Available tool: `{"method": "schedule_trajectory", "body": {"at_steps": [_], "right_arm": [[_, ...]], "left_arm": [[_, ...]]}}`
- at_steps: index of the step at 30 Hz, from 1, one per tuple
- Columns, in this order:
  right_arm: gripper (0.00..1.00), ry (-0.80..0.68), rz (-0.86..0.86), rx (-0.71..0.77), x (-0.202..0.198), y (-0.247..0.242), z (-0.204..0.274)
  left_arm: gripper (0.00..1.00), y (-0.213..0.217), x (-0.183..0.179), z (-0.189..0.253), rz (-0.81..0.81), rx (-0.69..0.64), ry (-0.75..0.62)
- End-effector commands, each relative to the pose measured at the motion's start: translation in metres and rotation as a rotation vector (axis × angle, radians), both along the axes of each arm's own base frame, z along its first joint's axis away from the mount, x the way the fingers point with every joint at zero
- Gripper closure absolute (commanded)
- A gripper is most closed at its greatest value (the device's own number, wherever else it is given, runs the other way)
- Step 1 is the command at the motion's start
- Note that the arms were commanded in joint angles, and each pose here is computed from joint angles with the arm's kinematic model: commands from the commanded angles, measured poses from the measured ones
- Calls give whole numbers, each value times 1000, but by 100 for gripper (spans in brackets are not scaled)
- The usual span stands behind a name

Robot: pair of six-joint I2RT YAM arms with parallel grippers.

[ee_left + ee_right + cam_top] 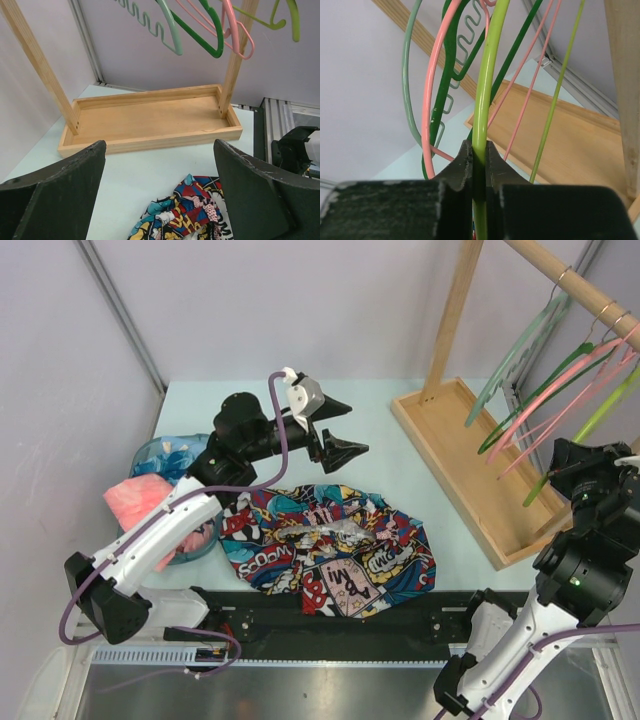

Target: Place the shorts on the hanger

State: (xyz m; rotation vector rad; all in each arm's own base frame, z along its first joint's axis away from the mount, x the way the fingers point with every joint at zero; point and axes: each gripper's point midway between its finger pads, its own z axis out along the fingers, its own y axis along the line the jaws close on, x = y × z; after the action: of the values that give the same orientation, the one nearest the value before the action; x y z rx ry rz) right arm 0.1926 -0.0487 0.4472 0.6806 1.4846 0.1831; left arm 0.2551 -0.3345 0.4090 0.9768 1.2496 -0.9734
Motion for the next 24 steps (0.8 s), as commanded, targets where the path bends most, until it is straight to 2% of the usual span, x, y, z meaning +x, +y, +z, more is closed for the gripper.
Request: {"method": "schedule_trajectory", "body": {"at_steps": [1, 18, 24], "right_arm": [[100, -51, 8, -7, 3, 1, 13], [100, -224, 98, -140, -16, 33, 55], [100, -221, 133, -102, -26, 48, 49]], "left_arm": [[7, 0, 1, 9, -13, -18, -24], [7, -8, 9, 11, -27, 10, -11], [7, -7, 10, 14, -21, 7, -14]]}}
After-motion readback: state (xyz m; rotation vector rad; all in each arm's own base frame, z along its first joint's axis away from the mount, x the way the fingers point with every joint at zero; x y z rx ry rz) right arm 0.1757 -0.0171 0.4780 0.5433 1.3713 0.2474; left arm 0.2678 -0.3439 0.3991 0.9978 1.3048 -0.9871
